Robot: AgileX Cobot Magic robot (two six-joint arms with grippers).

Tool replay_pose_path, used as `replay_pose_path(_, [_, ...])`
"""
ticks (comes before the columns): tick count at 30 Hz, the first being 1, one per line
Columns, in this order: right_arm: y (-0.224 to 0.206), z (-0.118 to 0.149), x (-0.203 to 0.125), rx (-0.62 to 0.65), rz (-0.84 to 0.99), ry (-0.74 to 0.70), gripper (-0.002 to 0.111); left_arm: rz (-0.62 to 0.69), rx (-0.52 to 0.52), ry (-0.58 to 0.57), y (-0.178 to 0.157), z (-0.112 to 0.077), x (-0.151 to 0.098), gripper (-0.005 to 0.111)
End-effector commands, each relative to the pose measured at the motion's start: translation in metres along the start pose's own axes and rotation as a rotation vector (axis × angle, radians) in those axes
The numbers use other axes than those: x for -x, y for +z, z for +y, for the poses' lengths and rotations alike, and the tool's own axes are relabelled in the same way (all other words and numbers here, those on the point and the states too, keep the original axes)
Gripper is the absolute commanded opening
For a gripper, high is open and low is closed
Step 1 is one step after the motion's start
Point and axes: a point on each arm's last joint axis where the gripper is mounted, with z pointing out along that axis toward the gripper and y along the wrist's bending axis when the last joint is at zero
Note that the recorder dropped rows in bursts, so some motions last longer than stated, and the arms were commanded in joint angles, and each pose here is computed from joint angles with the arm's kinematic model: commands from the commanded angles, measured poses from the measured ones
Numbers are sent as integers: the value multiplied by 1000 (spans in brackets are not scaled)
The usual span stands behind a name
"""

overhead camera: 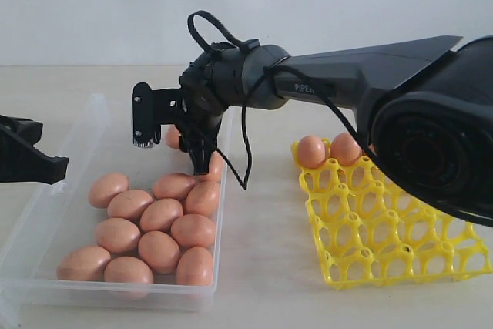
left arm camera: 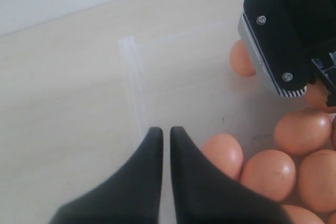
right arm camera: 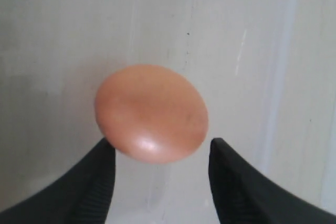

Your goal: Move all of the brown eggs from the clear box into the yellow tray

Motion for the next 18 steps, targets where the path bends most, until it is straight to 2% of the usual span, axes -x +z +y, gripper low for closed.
replay_pose_path(1, [0,-2,4,-37,-12,-54,49,-5,-2,2,-2,1,0,4])
replay_pose_path(9, [0,-2,4,-29,-9,-19,49,-5,-2,2,-2,1,0,4])
replay_pose_path(14, [-11,-5,1,-7,31,234,49,-6,-3,6,-2,1,0,4])
replay_pose_path(18, [-43,-26,7,-65,-23,475,49,-6,-3,6,-2,1,0,4])
